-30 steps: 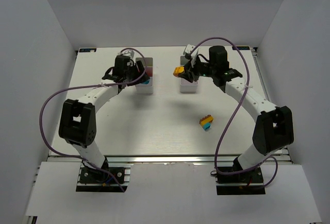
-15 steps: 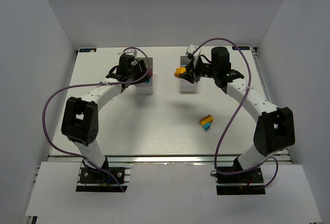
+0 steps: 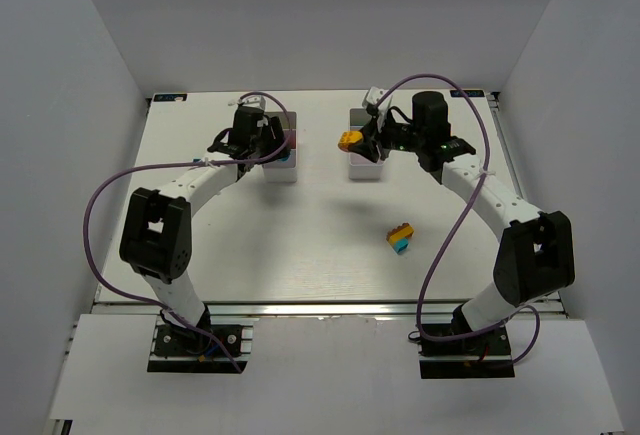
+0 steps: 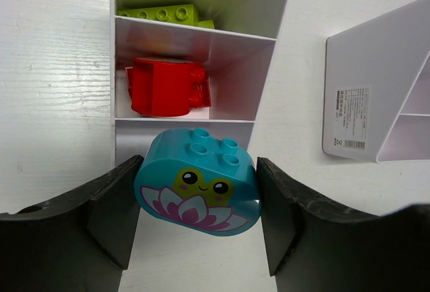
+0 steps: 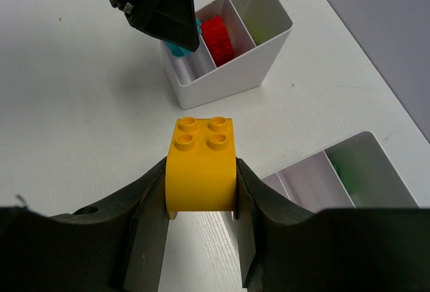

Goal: Sort the legos into containers by color

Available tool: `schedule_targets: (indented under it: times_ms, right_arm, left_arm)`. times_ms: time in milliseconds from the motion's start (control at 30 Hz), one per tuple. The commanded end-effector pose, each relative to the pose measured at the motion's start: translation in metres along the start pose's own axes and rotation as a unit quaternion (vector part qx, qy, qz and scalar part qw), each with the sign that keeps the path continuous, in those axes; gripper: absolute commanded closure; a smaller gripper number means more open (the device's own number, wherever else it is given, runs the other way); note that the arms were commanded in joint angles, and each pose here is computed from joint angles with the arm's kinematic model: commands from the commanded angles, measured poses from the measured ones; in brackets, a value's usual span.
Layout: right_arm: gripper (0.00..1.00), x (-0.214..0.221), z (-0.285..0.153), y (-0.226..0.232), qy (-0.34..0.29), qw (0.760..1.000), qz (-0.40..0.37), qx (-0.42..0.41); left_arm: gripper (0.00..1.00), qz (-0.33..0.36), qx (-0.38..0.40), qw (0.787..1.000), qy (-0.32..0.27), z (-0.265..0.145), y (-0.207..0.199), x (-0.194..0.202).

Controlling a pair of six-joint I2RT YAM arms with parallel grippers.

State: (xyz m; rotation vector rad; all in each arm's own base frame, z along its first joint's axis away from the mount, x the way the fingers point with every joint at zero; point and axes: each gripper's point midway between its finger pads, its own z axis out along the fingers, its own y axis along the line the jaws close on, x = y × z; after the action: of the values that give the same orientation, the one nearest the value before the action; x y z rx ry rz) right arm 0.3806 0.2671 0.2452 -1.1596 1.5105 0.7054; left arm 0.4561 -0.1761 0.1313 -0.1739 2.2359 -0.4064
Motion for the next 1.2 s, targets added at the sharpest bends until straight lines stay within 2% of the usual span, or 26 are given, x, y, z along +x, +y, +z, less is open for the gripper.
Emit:
schedule_targets:
  times_ms: [0,167,267,400,600,633,700,933,1167]
  right_arm:
    - [0.97,-0.019,-0.009,-0.001,-0.027,0.999,-0.018,0.004]
    - [0.97,-0.020,-0.010,-0.001,-0.029,0.999,-0.018,0.005]
    - [0.97,-0.020,-0.011,-0.001,-0.029,0.999,-0.017,0.006]
    - [0.96,-0.019,-0.012,-0.001,-0.028,0.999,-0.015,0.006]
    - [0.96,-0.016,-0.012,0.000,-0.026,1.000,-0.012,0.005]
    - [0.96,-0.017,-0.012,0.000,-0.027,1.000,-0.013,0.005]
    - [0.96,-0.016,-0.012,0.000,-0.026,1.000,-0.012,0.004]
    - [0.96,-0.015,-0.013,0.001,-0.027,1.000,-0.013,0.004]
    - [0.96,-0.013,-0.013,0.001,-0.024,1.000,-0.011,0.005]
  left_arm:
    - [0.39,0.002,-0.005,1.000,-0.018,0.001,-0.003,-0.012]
    - [0.36,0.003,-0.009,1.000,-0.015,0.004,-0.001,-0.009]
    - [0.29,0.003,-0.010,1.000,-0.015,0.005,-0.002,-0.009]
    - [0.29,0.004,-0.007,1.000,-0.015,0.005,-0.005,-0.009]
    - [0.23,0.007,-0.008,1.000,-0.017,0.003,-0.005,-0.011]
    - [0.19,0.007,-0.008,1.000,-0.018,0.002,-0.005,-0.011]
    - [0.02,0.007,-0.009,1.000,-0.019,0.001,-0.005,-0.012]
    - [0.02,0.007,-0.002,1.000,-0.026,-0.003,-0.011,-0.018]
    - [0.02,0.008,0.007,0.999,-0.051,-0.018,-0.020,-0.040]
